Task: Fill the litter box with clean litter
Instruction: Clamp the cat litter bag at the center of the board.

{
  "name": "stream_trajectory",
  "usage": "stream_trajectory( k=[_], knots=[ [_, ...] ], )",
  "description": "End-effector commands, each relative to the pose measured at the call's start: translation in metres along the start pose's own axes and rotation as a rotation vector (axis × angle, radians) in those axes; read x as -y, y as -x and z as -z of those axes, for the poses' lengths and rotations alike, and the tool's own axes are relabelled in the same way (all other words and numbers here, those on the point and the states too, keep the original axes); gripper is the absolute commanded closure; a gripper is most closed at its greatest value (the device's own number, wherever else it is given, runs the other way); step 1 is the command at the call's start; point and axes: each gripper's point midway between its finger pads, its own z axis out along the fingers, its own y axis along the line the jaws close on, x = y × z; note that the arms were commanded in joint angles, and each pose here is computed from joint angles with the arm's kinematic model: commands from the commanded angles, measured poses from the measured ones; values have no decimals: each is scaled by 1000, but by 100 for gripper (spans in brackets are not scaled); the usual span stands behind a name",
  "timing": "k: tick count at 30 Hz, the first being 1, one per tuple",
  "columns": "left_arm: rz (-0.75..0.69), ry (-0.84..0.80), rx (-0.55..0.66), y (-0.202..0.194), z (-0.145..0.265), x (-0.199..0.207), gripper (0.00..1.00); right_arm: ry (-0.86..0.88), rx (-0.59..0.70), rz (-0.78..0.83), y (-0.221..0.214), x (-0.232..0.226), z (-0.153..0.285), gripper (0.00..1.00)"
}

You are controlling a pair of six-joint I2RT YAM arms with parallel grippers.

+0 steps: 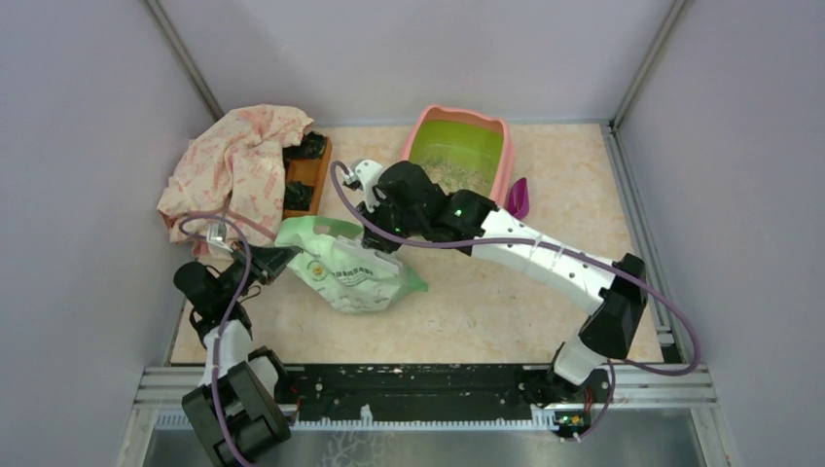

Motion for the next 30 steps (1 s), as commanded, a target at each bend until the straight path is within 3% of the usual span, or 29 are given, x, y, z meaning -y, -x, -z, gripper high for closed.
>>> stream_trajectory(
  k=[1, 30],
  knots=[
    [-39, 3, 47, 9, 1, -1, 97, -12, 194, 7, 45, -4, 22, 100],
    [-45, -3, 48, 9, 1, 1, 97, 96, 68, 69, 21, -19, -4, 100]
  ],
)
